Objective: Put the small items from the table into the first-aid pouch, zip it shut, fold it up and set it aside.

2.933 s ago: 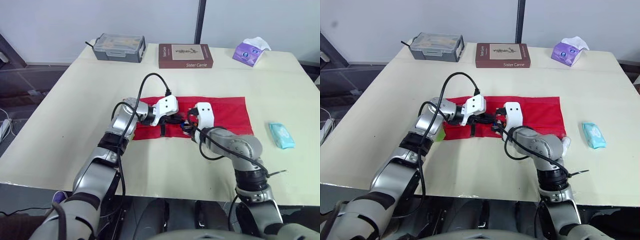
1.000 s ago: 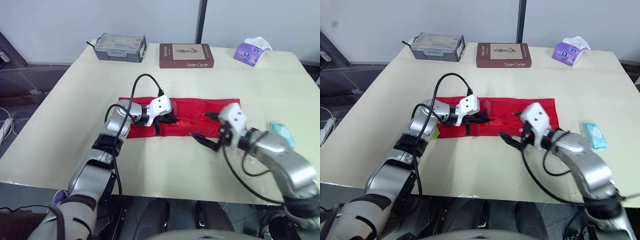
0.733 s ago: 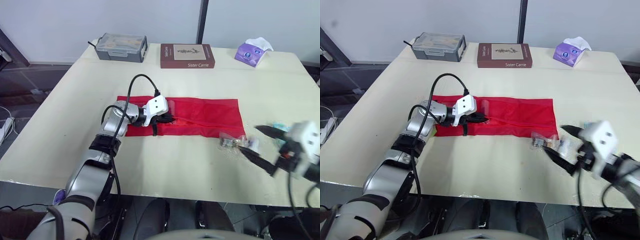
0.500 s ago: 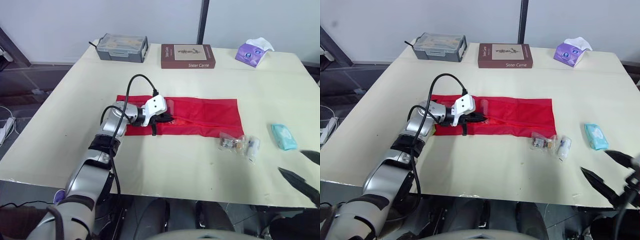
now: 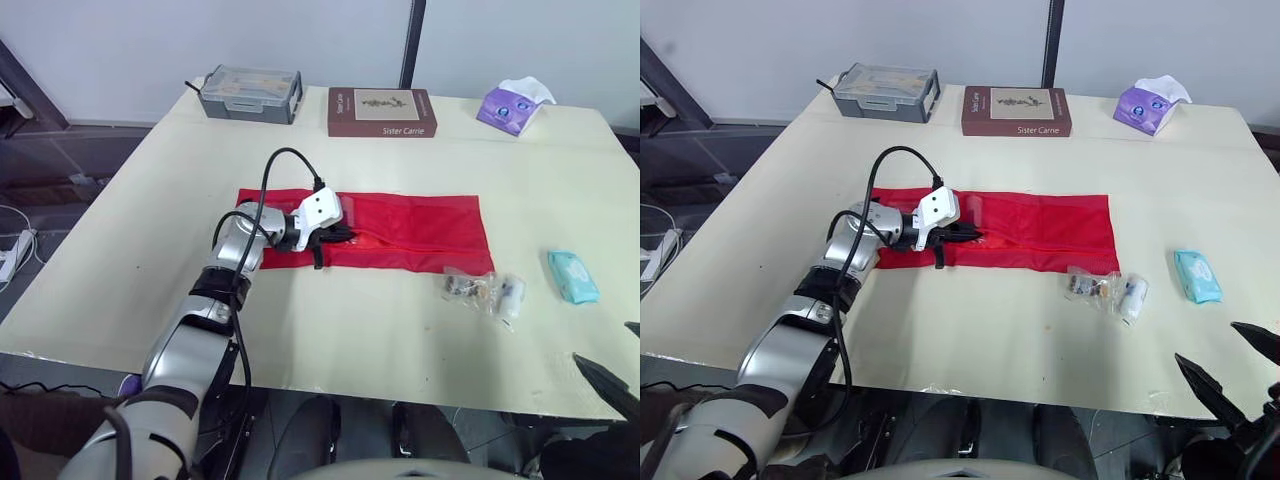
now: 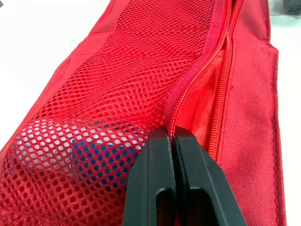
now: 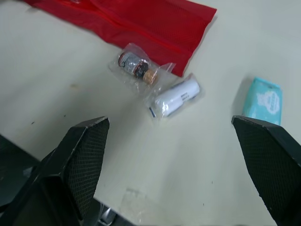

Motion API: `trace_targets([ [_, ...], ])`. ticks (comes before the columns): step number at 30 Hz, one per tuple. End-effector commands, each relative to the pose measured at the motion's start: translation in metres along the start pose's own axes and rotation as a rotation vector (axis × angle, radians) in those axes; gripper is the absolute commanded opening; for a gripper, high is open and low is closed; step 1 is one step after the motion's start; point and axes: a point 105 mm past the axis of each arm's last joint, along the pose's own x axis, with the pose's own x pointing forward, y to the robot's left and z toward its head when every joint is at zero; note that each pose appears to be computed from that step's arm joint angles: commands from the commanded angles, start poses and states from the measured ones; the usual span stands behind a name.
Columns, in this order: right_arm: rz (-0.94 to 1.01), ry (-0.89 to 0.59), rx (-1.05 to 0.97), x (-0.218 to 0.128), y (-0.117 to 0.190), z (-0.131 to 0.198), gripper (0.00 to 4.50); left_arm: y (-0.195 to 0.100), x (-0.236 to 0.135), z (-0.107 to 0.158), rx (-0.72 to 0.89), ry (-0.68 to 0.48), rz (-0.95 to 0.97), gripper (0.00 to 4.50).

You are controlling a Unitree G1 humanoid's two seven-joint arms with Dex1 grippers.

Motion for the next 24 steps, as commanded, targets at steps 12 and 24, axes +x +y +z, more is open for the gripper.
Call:
trace_targets([
  [12,-0.211,0.130,0.399,0.060,0.002,-0.025,4.45,0.002,0.002,0.022,0.068,-0.044,-0.014,0.00],
  [24,-0.363,0.179,0.522,0.119,0.003,-0.027,4.45,-0.002,0.006,0.026,0.057,-0.056,-0.019,0.00],
])
